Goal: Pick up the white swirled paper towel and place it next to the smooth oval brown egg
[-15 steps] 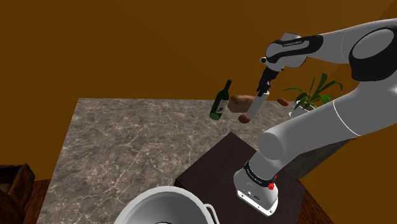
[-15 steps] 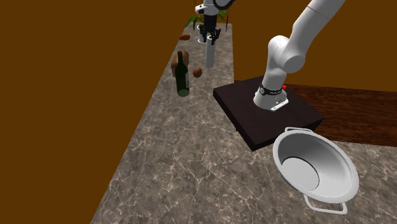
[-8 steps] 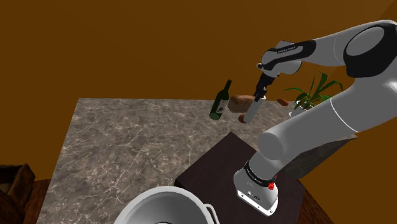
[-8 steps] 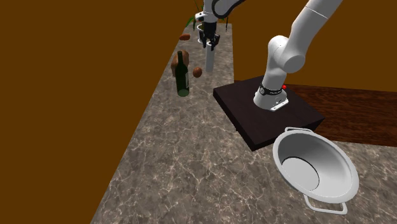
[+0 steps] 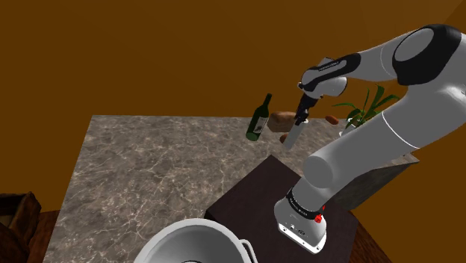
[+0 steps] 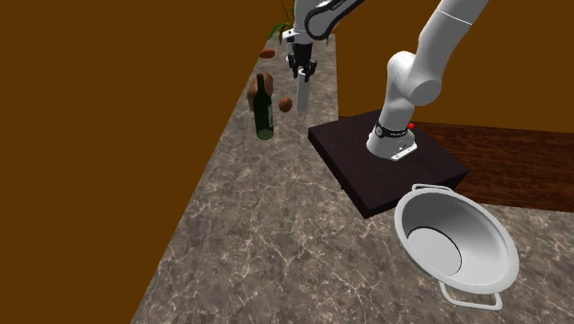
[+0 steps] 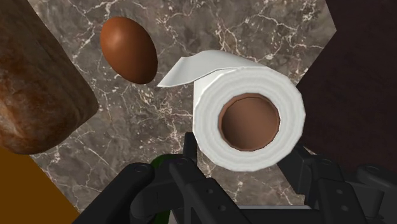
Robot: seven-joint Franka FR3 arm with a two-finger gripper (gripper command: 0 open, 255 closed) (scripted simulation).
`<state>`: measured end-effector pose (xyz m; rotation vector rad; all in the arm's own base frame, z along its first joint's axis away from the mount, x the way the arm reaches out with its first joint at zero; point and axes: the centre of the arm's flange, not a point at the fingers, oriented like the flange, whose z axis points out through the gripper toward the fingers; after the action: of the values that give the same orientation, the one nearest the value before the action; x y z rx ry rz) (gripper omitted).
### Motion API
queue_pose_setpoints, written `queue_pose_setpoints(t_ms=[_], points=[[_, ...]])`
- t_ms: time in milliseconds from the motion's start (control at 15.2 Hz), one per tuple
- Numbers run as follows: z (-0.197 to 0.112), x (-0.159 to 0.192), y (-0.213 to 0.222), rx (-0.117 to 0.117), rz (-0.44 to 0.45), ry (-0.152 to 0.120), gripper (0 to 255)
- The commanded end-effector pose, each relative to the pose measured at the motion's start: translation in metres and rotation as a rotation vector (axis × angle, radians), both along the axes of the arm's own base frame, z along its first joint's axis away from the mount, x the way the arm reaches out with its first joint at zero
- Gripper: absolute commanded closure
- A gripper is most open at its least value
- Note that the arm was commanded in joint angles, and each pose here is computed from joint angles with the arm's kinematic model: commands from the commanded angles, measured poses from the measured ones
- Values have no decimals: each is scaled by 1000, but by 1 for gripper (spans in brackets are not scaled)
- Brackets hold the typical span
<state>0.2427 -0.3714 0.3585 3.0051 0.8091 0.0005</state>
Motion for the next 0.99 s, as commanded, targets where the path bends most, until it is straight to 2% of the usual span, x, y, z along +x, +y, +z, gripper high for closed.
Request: queue_pose_setpoints(t_ms=[0,660,924], points=[[-10,0,-1,-1,0,-1,255],[-62,0,-1,-1,0,-1,255],[-62,0,-1,-1,0,-1,255]])
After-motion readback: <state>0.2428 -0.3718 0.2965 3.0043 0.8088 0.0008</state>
